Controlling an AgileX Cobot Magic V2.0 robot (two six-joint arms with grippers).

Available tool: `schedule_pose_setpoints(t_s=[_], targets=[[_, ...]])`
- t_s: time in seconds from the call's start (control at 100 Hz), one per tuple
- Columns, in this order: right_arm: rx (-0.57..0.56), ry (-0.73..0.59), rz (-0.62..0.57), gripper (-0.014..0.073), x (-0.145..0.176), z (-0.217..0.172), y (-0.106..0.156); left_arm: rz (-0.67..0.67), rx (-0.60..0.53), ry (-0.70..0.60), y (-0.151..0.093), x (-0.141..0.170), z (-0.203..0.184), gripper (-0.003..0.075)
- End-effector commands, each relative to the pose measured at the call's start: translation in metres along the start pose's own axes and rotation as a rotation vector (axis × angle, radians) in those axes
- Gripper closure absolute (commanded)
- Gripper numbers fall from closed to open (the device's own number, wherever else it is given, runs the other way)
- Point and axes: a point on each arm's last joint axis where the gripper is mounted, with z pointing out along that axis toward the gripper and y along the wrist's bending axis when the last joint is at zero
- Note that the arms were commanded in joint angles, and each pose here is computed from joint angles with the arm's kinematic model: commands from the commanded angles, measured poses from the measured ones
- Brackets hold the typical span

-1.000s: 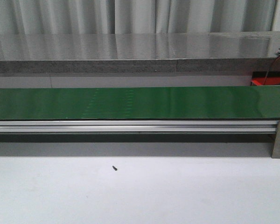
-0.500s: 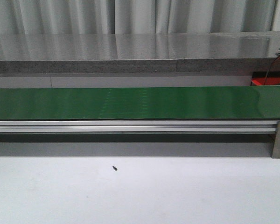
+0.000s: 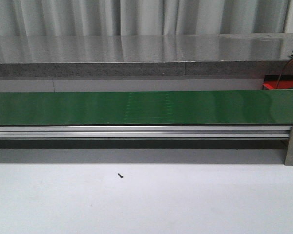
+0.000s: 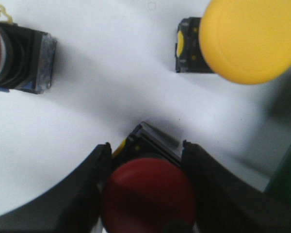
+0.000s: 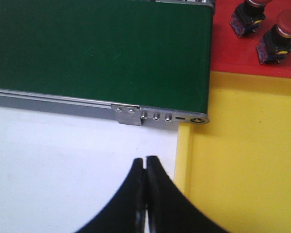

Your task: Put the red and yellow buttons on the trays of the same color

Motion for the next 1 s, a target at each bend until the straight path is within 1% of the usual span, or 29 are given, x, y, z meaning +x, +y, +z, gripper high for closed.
schedule_pose_setpoints(t_s=[0.0,0.04,0.11,0.22,0.32,0.4,0.51,0.58,0.79,0.89,0.99], targets=[[0.008,-0.081,-0.003,0.0665,-0.011,-0.007,0.0,0.005,0.007,-0.097,-0.005,-0.011,-0.033,0.0596],[0.008,-0.081,-0.003,0.0665,-0.011,-0.007,0.0,0.008,0.006,-0.103,-0.006,-0.011,-0.037,0.0619],[0.008,-0.081,-0.003,0.0665,-0.011,-0.007,0.0,0.017,-0.002,-0.127,-0.006,-0.012,-0.049,0.0638],[0.008,-0.081,-0.003,0.0665,-0.011,-0.007,0.0,0.03,-0.012,-0.184,-0.008,-0.011,-0.074,0.0638],[0.008,-0.081,-0.003,0.0665,-0.011,-0.007,0.0,0.038,-0.014,-0.252,-0.011,-0.008,-0.105,0.0638],[0.008,-0.081,-0.003,0.0665,-0.011,-0.007,0.0,0.054,-0.009,-0.292,-0.017,-0.004,-0.125,0.0638],[0.008,-0.081,-0.003,0.0665,-0.011,-0.007,0.0,0.13,0.007,-0.332,-0.034,0.002,-0.145,0.0638],[0.008,-0.081,-0.003,0.0665,-0.011,-0.007,0.0,0.174,0.022,-0.331,-0.047,0.004,-0.149,0.0638],[0.008,-0.081,-0.003,0.0665,-0.011,-0.007,0.0,0.303,0.07,-0.264,-0.088,0.013,-0.141,0.0638],[0.008,-0.081,-0.003,0.0665,-0.011,-0.007,0.0,0.333,0.083,-0.254,-0.1,0.015,-0.137,0.0638],[0.008,-0.081,-0.003,0.0665,-0.011,-0.007,0.0,0.336,0.104,-0.233,-0.106,0.016,-0.132,0.0638]])
